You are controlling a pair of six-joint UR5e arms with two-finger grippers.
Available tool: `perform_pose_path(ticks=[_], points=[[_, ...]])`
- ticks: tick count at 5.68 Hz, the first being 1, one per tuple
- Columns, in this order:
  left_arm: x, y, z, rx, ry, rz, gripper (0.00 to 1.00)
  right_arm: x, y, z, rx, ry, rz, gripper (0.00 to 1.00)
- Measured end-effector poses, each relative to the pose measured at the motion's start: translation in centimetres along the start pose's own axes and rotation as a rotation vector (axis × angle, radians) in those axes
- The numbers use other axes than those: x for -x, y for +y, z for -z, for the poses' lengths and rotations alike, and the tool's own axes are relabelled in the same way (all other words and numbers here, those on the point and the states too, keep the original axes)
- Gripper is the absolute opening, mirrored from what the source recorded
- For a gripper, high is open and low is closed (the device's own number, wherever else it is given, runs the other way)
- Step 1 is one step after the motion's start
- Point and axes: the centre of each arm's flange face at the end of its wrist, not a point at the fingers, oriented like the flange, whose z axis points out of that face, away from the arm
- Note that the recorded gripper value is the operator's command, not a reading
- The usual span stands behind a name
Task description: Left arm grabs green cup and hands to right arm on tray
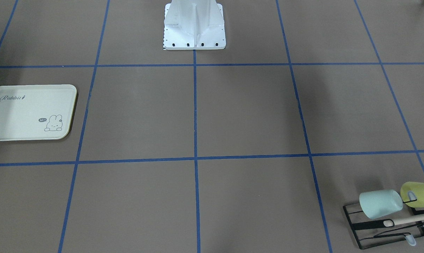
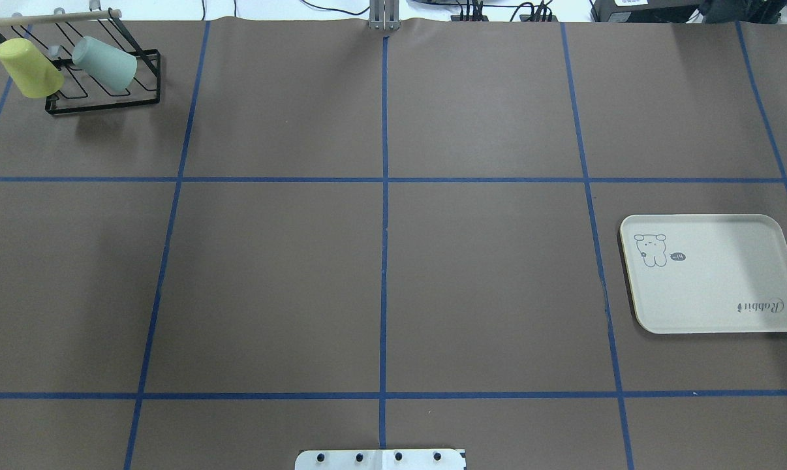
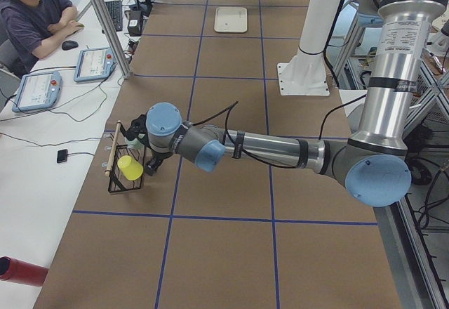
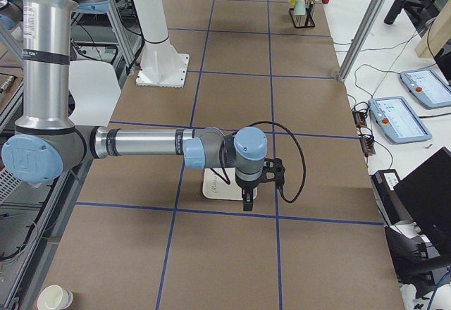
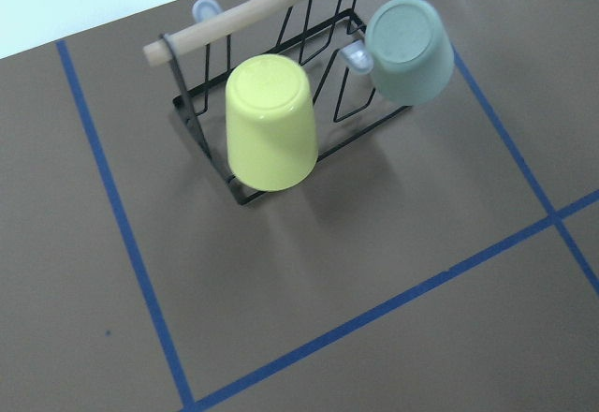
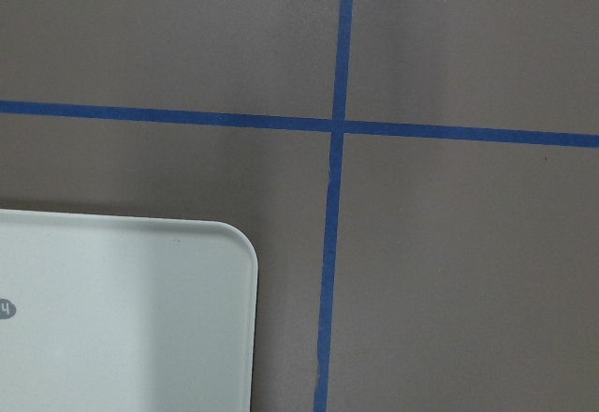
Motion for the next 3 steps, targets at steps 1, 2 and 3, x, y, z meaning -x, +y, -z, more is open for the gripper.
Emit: perform_pose_path(ticks=[1, 2, 3], points=[[-1.6, -3.3, -1.7, 0.004, 0.019, 0.051, 1.0, 0.0, 0.0, 0.0, 0.0, 0.0, 0.0, 1.0], [-2.5, -8.4, -4.2, 0.023, 0.034, 0.092, 1.0, 0.0, 0.0, 0.0, 0.0, 0.0, -0.001, 1.0], [-3.4, -13.9, -7.3, 0.058, 0.048, 0.11, 0.99, 0.0, 0.0, 0.0, 0.0, 0.0, -0.001, 1.0]])
